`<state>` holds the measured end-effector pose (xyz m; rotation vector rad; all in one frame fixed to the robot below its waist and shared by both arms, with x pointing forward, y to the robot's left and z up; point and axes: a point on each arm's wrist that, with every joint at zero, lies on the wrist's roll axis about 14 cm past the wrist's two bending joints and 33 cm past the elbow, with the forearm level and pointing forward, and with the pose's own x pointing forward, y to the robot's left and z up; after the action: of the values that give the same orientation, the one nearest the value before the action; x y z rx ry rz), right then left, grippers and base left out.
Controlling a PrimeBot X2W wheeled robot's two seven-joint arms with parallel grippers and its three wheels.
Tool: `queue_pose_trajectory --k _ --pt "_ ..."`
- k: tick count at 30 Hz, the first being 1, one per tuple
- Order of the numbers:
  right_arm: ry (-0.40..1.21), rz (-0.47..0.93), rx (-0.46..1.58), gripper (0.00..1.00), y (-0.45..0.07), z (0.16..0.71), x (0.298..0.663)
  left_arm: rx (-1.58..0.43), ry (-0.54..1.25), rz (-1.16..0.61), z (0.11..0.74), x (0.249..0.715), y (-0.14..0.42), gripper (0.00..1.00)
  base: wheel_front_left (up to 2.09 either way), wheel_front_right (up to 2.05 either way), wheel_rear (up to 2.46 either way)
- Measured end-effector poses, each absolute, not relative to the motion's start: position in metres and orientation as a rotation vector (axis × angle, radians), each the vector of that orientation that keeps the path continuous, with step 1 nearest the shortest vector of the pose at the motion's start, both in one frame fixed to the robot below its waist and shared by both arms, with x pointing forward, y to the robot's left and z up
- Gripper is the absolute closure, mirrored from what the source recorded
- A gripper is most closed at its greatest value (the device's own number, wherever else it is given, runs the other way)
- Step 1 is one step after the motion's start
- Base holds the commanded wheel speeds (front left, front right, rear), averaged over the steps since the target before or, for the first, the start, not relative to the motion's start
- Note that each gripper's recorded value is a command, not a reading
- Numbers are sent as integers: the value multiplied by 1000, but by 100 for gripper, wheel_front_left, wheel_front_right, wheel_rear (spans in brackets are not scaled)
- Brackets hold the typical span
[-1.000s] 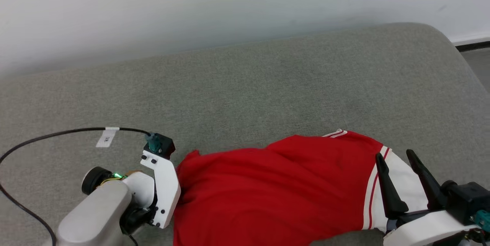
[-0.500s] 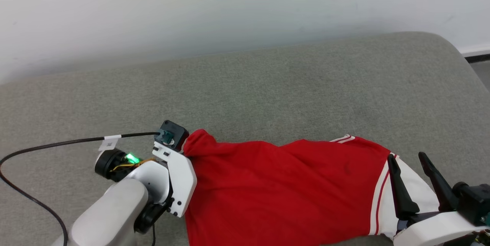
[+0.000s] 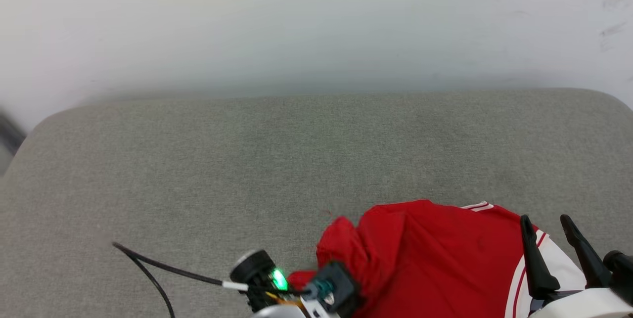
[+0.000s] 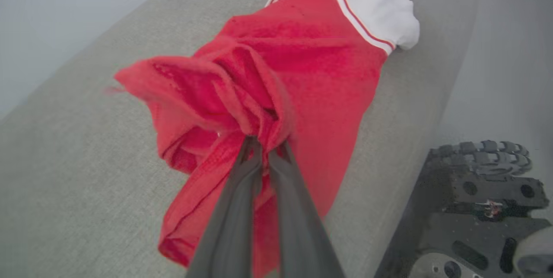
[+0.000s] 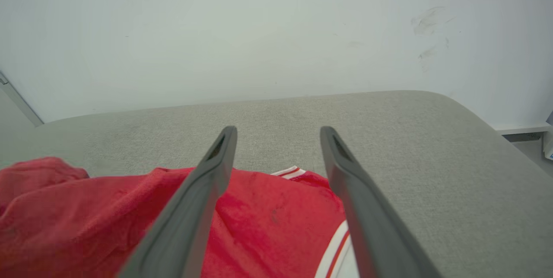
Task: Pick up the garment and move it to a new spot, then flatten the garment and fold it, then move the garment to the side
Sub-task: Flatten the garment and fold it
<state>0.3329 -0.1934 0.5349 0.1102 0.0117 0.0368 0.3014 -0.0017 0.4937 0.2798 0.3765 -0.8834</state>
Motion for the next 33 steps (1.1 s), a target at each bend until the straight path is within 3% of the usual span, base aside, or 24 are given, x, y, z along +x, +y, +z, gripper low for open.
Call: queue_pose_trajectory --k 11,12,13,18,25,33 --pt "23 58 116 0 -186 534 333 259 745 -1126 406 203 -31 100 0 0 0" --pt "25 58 116 0 -186 534 333 250 760 -1122 401 202 -32 37 0 0 0" --pt "27 56 117 0 -187 533 333 236 755 -1117 401 204 -34 0 0 0 0" --pt "19 55 117 0 -187 536 335 182 674 -1057 408 224 -39 0 0 0 0" --pt "-7 71 118 0 -183 544 336 141 425 -1006 463 253 -44 0 0 0 0" --pt "-26 79 125 0 -182 549 335 123 288 -836 501 295 -15 0 0 0 0"
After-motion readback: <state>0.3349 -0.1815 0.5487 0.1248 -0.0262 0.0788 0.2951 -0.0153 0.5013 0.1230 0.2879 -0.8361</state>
